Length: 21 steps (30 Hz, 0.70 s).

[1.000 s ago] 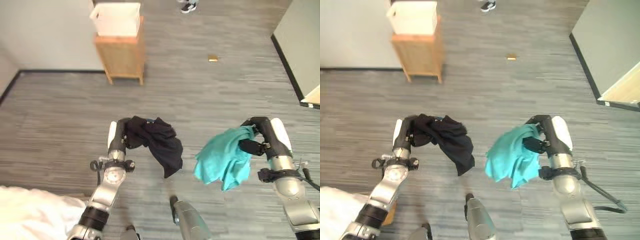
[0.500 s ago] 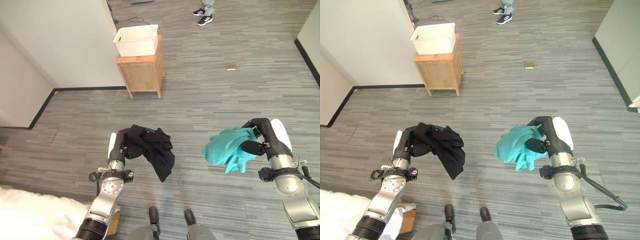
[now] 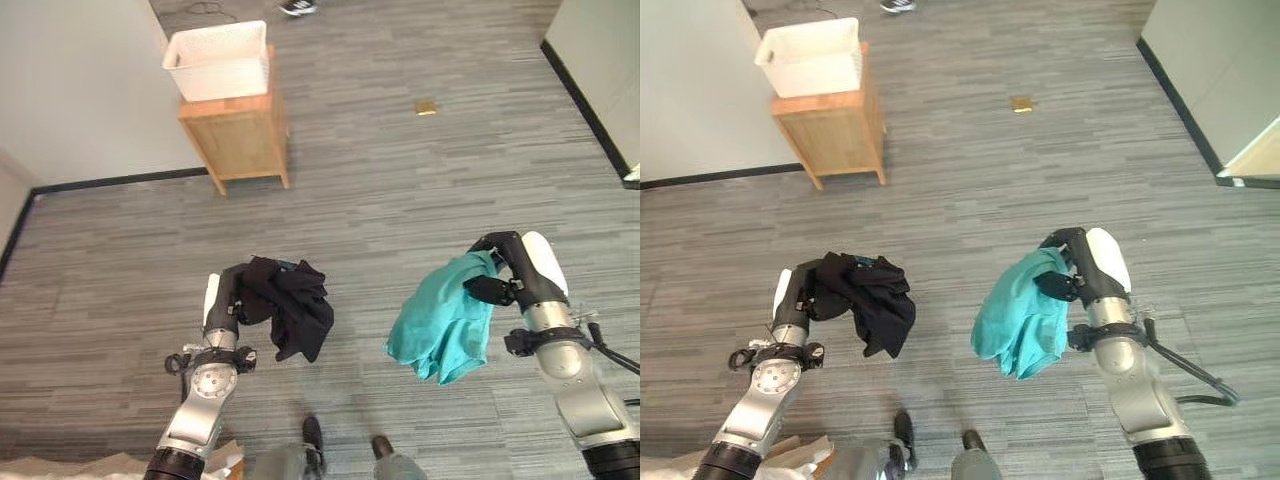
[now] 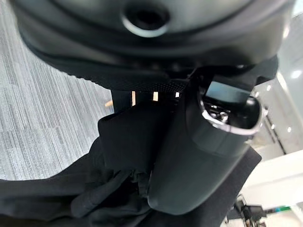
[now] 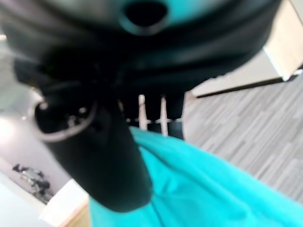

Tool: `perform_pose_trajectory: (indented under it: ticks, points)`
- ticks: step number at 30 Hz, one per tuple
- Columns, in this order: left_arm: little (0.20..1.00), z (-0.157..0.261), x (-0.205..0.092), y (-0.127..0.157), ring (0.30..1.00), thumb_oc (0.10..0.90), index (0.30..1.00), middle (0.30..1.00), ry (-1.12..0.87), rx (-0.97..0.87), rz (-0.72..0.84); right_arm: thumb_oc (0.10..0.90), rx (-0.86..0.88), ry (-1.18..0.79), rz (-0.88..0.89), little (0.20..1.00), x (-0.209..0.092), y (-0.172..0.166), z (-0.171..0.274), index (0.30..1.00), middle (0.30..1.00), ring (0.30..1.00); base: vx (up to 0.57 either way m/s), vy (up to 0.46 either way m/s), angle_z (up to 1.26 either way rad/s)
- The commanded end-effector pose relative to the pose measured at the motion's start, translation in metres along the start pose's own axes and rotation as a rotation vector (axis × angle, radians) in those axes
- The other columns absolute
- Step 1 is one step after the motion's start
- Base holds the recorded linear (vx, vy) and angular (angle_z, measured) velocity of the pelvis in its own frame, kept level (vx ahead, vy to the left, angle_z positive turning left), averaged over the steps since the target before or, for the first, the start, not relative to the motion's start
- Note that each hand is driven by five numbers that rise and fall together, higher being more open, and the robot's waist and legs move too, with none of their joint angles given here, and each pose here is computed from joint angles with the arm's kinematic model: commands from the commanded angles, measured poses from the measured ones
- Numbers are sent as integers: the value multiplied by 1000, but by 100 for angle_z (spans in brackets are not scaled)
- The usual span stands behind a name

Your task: Pick up bed clothes into laundry basket.

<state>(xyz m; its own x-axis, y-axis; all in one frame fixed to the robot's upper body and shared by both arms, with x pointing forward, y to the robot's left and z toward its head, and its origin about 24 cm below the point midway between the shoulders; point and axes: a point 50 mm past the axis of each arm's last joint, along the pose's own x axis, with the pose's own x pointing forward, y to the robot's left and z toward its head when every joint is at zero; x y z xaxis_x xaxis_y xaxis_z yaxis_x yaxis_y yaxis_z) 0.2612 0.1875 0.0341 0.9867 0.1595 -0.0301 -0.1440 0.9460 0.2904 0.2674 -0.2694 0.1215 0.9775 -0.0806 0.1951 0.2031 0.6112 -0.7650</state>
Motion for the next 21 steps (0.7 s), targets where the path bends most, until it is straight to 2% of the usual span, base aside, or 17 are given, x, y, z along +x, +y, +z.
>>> perform_pose_trajectory:
  ticks: [1, 12, 21]
  points:
    - [300, 65, 17, 26, 300, 400, 300, 300, -325, -34, 114, 400, -5, -261, -216, 300, 24, -41, 53, 300, 300, 300, 389, 81, -26]
    - [300, 63, 17, 36, 300, 400, 300, 300, -318, 15, 120, 400, 27, -364, -226, 300, 25, -38, 77, 300, 300, 300, 126, 8, -33]
    - [300, 62, 17, 30, 300, 400, 300, 300, -315, 13, 82, 400, 36, -427, -232, 300, 25, -44, 89, 300, 300, 300, 203, 34, 22]
